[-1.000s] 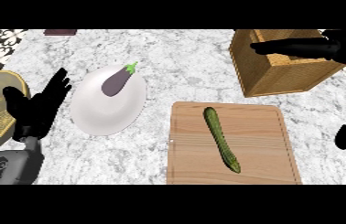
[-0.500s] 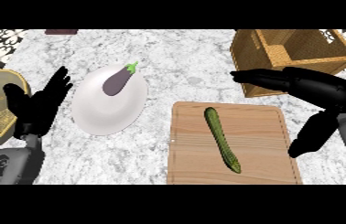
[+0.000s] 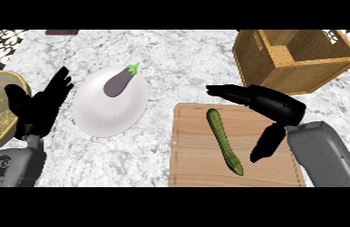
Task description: Pick the squash from the cutting board and place it in the basket
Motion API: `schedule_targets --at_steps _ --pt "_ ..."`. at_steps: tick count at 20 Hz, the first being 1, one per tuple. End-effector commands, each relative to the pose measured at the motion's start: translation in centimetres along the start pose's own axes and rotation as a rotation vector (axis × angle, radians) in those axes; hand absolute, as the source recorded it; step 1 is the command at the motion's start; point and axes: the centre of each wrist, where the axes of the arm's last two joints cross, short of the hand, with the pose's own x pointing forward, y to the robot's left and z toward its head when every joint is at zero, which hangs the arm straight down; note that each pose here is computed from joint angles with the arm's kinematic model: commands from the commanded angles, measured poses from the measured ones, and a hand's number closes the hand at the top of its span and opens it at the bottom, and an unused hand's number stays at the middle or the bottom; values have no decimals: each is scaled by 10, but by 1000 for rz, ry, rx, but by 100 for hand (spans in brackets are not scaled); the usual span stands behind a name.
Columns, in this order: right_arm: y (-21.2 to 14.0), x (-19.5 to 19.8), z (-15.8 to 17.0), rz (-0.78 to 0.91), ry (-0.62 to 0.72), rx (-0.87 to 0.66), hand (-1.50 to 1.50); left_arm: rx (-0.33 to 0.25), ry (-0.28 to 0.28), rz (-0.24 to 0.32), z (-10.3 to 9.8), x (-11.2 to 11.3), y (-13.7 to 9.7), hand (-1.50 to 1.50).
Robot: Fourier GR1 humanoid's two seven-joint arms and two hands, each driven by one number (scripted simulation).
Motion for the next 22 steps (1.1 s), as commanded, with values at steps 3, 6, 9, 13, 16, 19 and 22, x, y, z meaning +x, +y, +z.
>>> schedule_targets --at_steps 3,6,9,13,16,19,22 --pt "17 -23 -11 44 59 65 -150 -8 3 3 0 3 21 0" --pt "34 -31 -26 72 97 113 -150 -2 4 -22 8 0 10 0" --pt "39 -30 -14 93 111 135 -150 8 -1 18 -2 6 -2 0" --pt "28 -39 -21 97 95 143 -150 15 -2 4 14 -14 6 0" --pt "44 -48 -1 77 78 109 -150 -3 7 15 15 -1 -6 0" --pt "32 -61 -19 53 69 128 -150 1 10 -7 -1 -8 -10 0" --pt "39 -52 -5 30 33 155 -150 9 0 -1 4 2 12 0"
